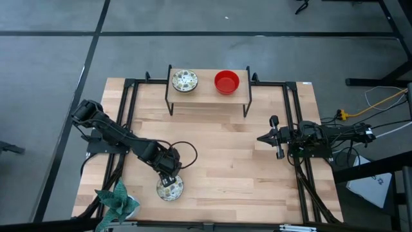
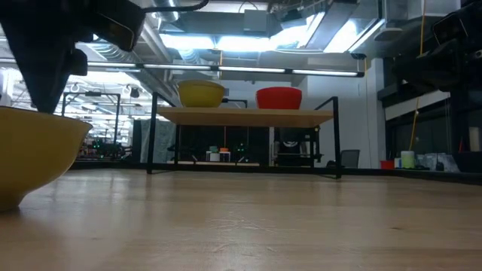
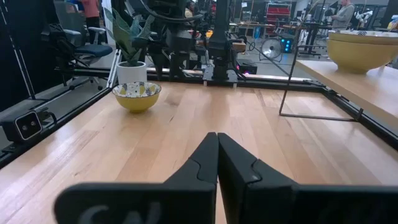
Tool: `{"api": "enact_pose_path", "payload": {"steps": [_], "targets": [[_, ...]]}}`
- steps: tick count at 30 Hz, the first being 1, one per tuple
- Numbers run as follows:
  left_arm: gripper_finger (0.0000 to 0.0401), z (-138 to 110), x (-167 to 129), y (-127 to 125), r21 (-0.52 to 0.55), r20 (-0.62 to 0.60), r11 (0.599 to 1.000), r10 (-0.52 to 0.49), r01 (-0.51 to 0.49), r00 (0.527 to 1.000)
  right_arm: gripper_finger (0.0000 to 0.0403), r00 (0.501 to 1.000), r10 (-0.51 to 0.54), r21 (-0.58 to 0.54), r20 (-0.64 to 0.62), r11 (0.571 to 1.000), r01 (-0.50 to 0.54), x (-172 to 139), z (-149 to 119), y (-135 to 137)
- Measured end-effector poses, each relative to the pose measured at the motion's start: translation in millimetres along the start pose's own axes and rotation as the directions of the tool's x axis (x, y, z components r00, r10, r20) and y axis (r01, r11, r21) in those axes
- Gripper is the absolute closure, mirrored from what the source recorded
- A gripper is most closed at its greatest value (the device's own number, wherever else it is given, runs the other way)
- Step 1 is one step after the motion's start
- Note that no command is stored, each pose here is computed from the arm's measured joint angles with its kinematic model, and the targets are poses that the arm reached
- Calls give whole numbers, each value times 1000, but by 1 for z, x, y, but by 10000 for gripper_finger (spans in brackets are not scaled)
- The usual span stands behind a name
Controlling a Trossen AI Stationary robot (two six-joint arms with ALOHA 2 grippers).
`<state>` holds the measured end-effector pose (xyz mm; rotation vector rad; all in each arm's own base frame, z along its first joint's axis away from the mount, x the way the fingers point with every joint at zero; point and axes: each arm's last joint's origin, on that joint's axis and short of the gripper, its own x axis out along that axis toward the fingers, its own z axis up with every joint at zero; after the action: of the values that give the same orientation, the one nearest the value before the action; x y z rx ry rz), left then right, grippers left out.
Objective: Pick & Place Mini bowls
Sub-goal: Stack the white patterned bowl on top of the white patterned bowl on the shelf
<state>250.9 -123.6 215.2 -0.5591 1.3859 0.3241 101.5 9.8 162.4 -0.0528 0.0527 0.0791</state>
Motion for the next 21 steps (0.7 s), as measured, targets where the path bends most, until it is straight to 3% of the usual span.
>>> {"api": "enact_pose_path", "payload": {"steps": [7,15,21], "targets": [[294,5,10,1,-87,-13,996,30,-31,999,397,1000,0,17,0,1000,0,0,0,0],[308,3,26,-3,-41,-148,999,9,-16,989,397,1000,0,16,0,1000,0,0,0,0],[311,4,14,0,-24,-94,1000,-5,3,996,397,1000,0,23,0,1000,0,0,0,0]]}}
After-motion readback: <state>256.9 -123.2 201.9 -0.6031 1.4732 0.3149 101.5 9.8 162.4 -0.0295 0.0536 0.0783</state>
